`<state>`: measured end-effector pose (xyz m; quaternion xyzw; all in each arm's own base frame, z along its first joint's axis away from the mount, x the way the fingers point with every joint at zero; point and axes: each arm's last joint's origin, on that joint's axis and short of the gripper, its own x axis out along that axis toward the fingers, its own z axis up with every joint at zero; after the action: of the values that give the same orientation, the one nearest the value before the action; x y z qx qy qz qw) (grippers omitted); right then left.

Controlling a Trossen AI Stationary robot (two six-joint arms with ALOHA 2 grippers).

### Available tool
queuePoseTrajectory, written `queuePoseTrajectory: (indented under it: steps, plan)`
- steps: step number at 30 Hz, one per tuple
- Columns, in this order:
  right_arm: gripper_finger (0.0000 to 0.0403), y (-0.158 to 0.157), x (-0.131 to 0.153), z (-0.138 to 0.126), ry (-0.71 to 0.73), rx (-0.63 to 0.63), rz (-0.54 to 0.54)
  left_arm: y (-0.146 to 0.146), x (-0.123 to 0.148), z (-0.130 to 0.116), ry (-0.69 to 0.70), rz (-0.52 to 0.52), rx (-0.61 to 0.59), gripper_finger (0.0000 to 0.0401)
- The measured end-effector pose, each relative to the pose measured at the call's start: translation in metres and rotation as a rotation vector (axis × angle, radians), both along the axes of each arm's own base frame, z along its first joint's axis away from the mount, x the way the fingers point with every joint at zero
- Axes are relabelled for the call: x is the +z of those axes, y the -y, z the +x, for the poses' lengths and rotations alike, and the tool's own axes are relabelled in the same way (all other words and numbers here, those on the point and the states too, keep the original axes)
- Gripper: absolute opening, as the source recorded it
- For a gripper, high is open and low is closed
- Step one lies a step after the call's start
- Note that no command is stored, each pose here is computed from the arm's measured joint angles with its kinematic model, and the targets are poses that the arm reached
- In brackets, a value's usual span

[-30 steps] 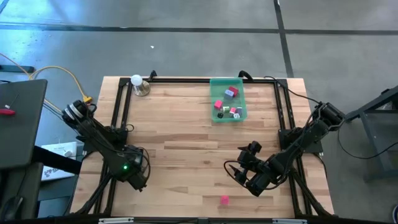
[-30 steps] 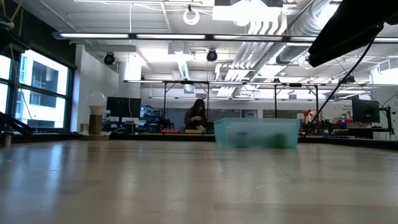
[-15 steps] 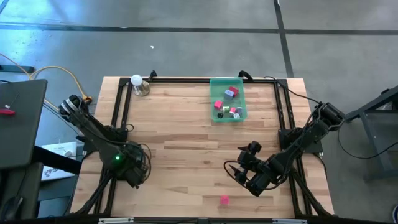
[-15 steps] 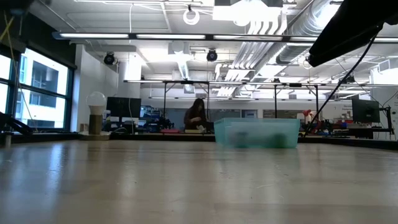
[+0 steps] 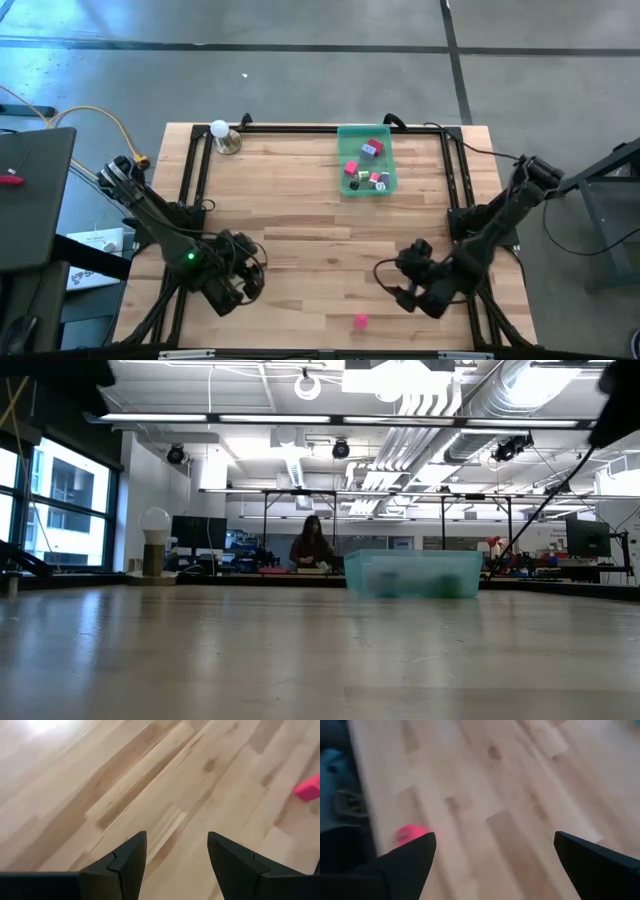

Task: Pick & Place Office items
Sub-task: Put the pink charger adapter into the green bin

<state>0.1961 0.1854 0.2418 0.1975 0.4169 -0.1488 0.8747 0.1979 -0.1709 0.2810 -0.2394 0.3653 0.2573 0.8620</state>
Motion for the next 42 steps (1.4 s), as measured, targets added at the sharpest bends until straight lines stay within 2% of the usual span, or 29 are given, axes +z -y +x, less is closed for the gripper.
queuePoseTrajectory:
  steps: [8,16,19,24,30,32,36,42]
  plan:
    - [0.0395,-0.015,0.023,-0.037,0.058,-0.008,0.213,0.021,-0.014,0.024,0.081,0.101,-0.126,0.0201]
    - [0.0395,-0.047,0.022,-0.052,0.108,0.117,0.299,0.042,-0.029,0.045,0.142,0.123,-0.227,0.0201]
    - [0.0395,-0.059,0.017,-0.052,0.13,0.174,0.301,0.049,-0.034,0.05,0.159,0.129,-0.253,0.0201]
    - [0.0395,-0.078,0.0,-0.046,0.142,0.259,0.245,0.055,-0.042,0.056,0.164,0.132,-0.263,0.0201]
    - [0.0395,-0.09,-0.028,-0.031,0.126,0.353,0.1,0.058,-0.053,0.059,0.139,0.151,-0.267,0.0201]
    - [0.0395,-0.088,-0.036,-0.024,0.111,0.336,0.071,0.057,-0.055,0.061,0.136,0.154,-0.262,0.0201]
    - [0.0395,-0.081,-0.039,-0.011,0.096,0.255,0.108,0.056,-0.056,0.062,0.132,0.165,-0.271,0.0201]
    - [0.0395,-0.082,-0.038,-0.008,0.097,0.256,0.136,0.056,-0.055,0.064,0.124,0.212,-0.322,0.0201]
